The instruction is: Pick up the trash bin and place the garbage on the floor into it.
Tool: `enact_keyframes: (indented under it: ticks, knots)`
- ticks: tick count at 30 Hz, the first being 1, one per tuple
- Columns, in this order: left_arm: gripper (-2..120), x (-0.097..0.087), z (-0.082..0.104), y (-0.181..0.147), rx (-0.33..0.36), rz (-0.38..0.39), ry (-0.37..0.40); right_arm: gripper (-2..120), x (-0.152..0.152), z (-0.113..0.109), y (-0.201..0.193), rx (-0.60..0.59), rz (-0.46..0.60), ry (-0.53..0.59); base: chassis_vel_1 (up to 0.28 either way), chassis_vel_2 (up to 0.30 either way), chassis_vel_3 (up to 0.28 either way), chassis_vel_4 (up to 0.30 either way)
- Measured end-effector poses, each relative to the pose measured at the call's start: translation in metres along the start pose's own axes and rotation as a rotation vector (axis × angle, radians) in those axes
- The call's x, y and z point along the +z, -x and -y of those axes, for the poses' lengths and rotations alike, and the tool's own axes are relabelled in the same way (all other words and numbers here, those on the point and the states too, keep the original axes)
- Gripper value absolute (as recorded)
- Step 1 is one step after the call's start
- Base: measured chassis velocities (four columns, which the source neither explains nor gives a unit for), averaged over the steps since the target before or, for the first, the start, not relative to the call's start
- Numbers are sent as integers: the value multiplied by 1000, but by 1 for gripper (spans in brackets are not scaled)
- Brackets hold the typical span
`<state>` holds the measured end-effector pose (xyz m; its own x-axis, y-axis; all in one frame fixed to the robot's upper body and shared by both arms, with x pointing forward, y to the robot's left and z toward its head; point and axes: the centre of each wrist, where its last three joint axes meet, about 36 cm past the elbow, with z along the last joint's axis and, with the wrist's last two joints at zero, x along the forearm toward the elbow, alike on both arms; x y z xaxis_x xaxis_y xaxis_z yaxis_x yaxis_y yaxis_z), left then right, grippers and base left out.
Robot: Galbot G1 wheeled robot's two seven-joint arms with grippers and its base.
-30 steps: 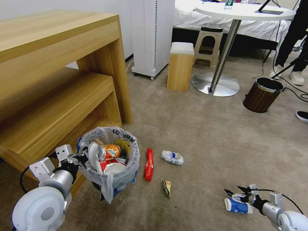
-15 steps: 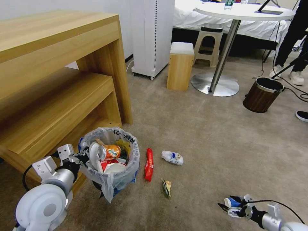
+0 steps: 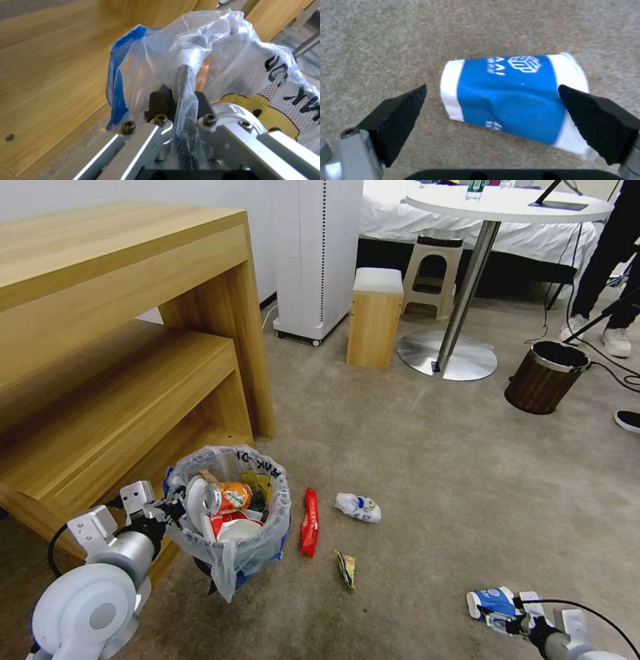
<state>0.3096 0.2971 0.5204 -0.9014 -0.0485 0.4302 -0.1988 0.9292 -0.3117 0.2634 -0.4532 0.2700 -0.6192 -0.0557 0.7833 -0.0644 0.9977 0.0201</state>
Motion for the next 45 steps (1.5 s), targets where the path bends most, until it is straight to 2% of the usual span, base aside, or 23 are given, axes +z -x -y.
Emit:
enact_keyframes:
  ticks: [11,24,27,28,30,31,33,34,38,39,45]
  knots:
    - [2,-2,4,-4,4,11,4,100,11,-20,-5,-20,-61,-28,0,0,0,0]
    - [2,-3,6,-6,0,16,7,100,22,-15,5,31,-140,-63,0,0,0,0]
    - [2,-2,4,-4,-7,15,5,96,19,-14,6,37,-145,-71,0,0,0,0]
    - [2,-2,4,-2,-11,17,4,88,16,-12,6,39,-142,-75,0,0,0,0]
    - [2,-1,3,0,-14,18,3,80,13,-11,6,41,-138,-79,0,0,0,0]
    - [2,-1,3,0,-14,18,3,80,13,-11,6,41,-138,-79,0,0,0,0]
    - [2,-1,2,2,-16,18,2,70,10,-9,7,43,-132,-81,0,0,0,0]
    - [2,-1,2,2,-16,18,2,70,10,-9,7,43,-132,-81,0,0,0,0]
    - [2,0,1,6,-21,17,4,49,7,-8,9,49,-118,-80,0,0,0,0]
    - [2,0,1,6,-21,17,4,49,7,-8,9,49,-118,-80,0,0,0,0]
    - [2,0,0,7,-20,17,5,27,5,-9,10,48,-100,-80,0,0,0,0]
